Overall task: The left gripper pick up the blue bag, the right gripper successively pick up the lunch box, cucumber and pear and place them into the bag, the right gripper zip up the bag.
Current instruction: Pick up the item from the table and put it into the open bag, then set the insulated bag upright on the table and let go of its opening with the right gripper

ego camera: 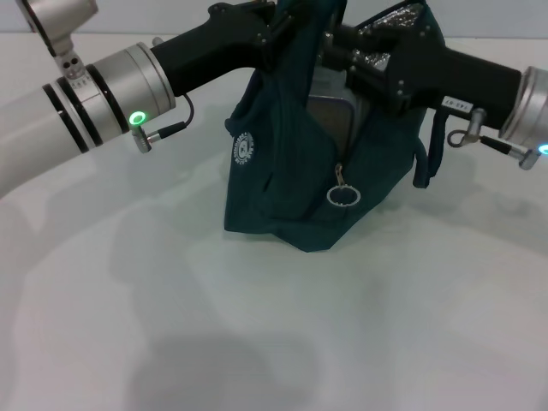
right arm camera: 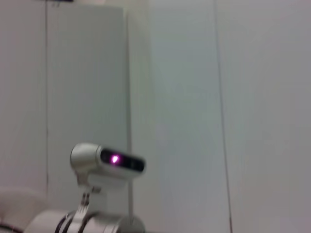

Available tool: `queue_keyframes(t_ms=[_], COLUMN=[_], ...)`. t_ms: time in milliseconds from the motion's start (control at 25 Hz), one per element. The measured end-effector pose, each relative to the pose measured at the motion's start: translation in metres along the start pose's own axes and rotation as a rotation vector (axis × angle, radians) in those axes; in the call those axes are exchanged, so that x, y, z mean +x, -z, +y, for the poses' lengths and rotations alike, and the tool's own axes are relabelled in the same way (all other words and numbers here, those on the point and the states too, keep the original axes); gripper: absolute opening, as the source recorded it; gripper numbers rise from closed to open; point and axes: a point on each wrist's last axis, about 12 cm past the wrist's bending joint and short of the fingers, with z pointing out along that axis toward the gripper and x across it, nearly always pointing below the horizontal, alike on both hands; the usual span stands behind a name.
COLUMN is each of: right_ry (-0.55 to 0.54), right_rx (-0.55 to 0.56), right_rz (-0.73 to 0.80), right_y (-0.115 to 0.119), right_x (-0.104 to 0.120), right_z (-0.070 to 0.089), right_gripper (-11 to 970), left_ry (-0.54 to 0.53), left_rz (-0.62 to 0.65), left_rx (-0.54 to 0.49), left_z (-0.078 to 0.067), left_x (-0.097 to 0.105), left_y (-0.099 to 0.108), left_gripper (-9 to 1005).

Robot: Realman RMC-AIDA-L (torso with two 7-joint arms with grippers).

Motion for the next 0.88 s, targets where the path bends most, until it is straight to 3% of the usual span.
queue_keyframes(t_ms=[280, 360, 560, 720, 880], right_ry=[0.028, 0.047, -0.019, -0.067, -0.078], right_rx=[0.034, 0.038, 0.025, 0.022, -0.014], right_rz=[-0.108, -0.062, 0.130, 0.239, 0.352], right_y=[0.047, 0.066, 0.101, 0.098, 0.071], right_x=[-0.008, -0.006, 0.007, 0.021, 0.034], right_z=[0.009, 0.013, 0.015, 0.015, 0.017], right_gripper=[380, 459, 494, 515, 516], left_ry=[0.003, 0.004, 0.002, -0.007, -0.010], left_rz=[0.006, 0.010, 0.013, 0.012, 0.012], left_rx=[-0.021, -0.030, -0.037, -0.031, -0.028], left_z=[0.002, 0.003, 0.004, 0.003, 0.003], left_x=[0.003, 0.004, 0.004, 0.002, 0.002], left_y=[0.003, 0.003, 0.004, 0.001, 0.000], left_gripper=[113, 113, 113, 113, 113])
